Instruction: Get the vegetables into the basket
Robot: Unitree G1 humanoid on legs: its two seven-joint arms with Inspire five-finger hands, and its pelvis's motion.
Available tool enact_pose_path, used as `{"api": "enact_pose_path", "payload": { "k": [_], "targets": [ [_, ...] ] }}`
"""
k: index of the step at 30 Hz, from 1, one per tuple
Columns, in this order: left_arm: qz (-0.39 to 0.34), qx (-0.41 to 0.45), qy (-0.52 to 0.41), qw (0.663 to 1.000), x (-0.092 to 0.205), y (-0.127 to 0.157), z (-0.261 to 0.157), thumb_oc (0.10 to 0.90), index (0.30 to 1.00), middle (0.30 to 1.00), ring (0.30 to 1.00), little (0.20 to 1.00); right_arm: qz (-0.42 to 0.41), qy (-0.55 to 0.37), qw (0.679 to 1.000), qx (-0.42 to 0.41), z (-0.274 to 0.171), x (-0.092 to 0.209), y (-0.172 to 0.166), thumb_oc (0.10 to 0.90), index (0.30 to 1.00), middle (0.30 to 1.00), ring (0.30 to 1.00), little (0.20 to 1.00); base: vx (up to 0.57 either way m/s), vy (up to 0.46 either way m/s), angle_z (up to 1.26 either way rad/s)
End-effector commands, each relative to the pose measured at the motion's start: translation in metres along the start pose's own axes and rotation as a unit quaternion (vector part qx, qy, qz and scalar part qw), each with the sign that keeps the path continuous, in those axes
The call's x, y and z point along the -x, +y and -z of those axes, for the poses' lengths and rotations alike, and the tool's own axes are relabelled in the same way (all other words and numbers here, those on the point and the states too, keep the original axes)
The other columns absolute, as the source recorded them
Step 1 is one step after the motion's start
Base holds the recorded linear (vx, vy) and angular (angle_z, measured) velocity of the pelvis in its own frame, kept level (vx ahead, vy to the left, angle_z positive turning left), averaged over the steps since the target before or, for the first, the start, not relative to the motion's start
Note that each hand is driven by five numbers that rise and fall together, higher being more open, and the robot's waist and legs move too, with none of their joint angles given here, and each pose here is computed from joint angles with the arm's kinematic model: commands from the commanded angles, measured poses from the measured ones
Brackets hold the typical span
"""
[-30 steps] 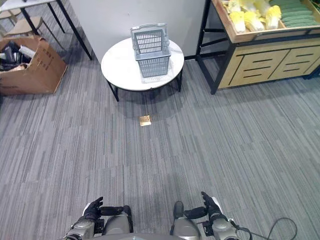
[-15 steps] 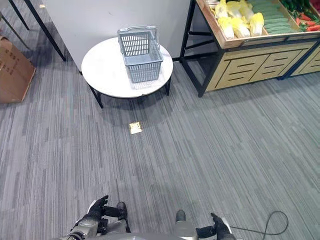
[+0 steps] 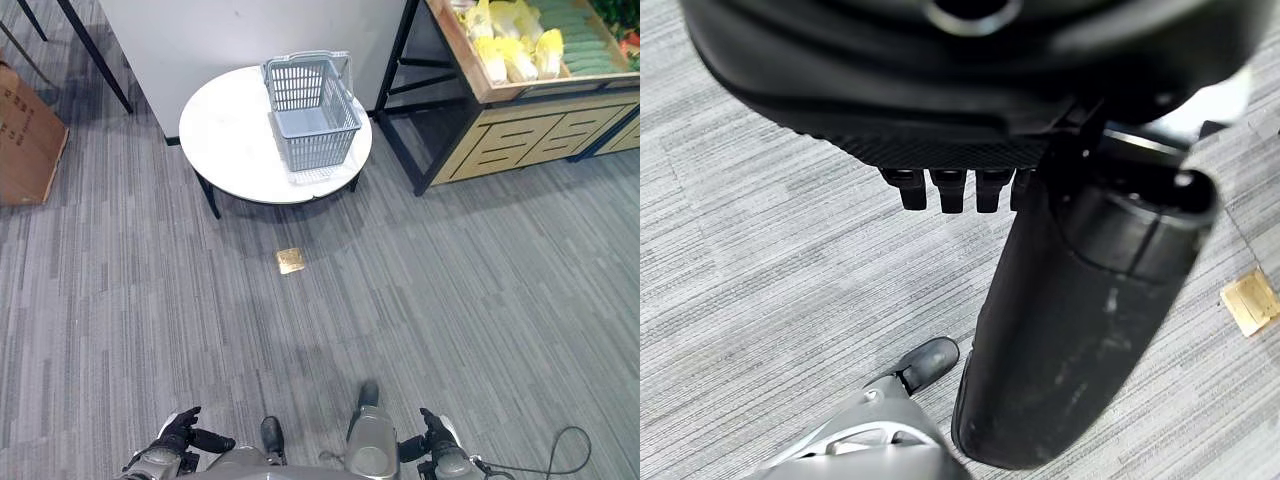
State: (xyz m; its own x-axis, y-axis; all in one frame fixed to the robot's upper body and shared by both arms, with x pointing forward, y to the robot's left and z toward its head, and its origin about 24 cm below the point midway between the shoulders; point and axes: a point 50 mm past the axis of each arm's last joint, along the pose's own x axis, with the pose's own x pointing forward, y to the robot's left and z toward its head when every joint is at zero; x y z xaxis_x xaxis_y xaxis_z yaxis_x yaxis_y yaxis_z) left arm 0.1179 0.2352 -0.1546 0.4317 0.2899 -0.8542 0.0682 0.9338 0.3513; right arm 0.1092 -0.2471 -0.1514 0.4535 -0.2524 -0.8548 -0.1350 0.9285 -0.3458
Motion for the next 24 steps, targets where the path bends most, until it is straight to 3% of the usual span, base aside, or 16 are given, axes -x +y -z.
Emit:
{"api": "enact_pose_path", "payload": {
  "k": [1,9,17,24],
  "targets": [
    [0.001,0.010,-0.001,1.000,0.001,-0.001,0.005,0.900,1.000,1.000,1.000,1.000,-0.017,-0.063,0.998,0.000,-0.033,-0.003,0.012,0.900,1.000,1.000,1.000,1.000,0.16,-0.077,0.18],
    [0.019,0.020,0.015,1.000,0.004,-0.013,0.014,0.900,1.000,1.000,1.000,1.000,-0.016,-0.061,0.998,0.021,-0.029,-0.003,0.003,0.900,1.000,1.000,1.000,1.000,0.26,-0.187,0.17],
    [0.025,0.054,-0.003,0.998,0.004,-0.024,0.002,0.900,1.000,1.000,1.000,1.000,0.033,-0.032,0.999,0.004,-0.009,-0.001,-0.026,0.900,1.000,1.000,1.000,1.000,0.28,-0.347,0.17],
    [0.022,0.034,-0.014,0.999,0.005,-0.025,0.002,0.900,1.000,1.000,1.000,1.000,0.043,-0.019,0.999,0.012,-0.001,0.000,-0.026,0.900,1.000,1.000,1.000,1.000,0.34,0.065,-0.11]
  ]
}}
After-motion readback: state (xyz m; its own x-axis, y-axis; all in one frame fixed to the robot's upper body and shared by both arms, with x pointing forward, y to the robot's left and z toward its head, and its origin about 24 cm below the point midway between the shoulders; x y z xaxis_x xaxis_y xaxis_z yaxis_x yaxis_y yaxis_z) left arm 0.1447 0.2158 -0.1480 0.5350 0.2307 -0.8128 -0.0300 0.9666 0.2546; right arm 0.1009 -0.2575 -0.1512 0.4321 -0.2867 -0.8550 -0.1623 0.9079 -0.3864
